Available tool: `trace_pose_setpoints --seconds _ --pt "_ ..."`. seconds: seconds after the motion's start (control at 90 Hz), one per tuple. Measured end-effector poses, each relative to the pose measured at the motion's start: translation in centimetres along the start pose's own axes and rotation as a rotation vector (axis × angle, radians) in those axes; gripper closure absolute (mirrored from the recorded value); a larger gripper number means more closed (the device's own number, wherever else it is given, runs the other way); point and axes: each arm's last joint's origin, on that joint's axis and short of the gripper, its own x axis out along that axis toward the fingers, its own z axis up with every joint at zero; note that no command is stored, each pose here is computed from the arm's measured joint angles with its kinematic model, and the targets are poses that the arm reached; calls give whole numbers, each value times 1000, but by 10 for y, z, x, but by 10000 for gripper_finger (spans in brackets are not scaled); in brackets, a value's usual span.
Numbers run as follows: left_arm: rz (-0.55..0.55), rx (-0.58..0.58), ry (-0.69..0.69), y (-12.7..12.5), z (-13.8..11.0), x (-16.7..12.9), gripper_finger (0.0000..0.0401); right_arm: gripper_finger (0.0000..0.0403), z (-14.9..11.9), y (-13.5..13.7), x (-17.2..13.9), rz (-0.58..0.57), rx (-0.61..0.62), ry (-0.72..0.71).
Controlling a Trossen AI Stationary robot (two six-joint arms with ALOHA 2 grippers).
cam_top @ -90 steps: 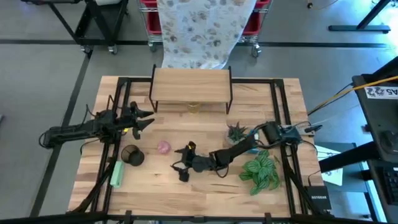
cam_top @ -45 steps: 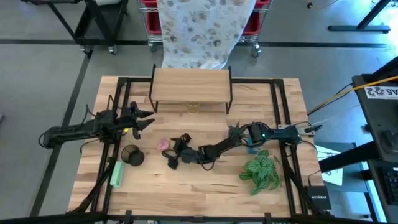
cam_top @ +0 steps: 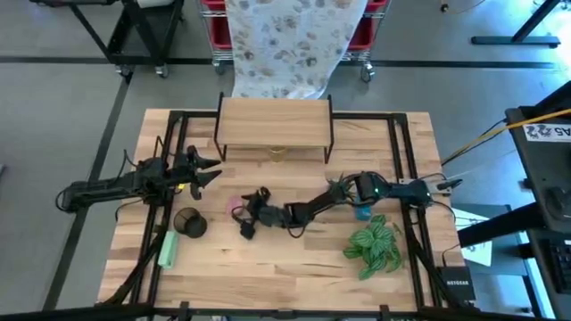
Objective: Stock shelves
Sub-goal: Put the pink scented candle on the shelf
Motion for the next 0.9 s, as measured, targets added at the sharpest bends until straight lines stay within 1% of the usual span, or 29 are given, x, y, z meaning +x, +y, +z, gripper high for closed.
trace_pose_setpoints --seconds 0.122,0.233,0.478,0.722,0.9 --pt "0 0 0 0 0 0 243 26 1 -2 2 10 -29 5" --pt "0 0 0 0 0 0 243 26 2 -7 4 21 -23 4" --pt "0 0 0 0 0 0 243 26 6 -5 4 79 -15 -20" --pt "0 0 0 0 0 0 243 27 8 -12 7 73 -7 -25" --pt "0 0 0 0 0 0 243 48 9 -19 10 77 -3 -23"
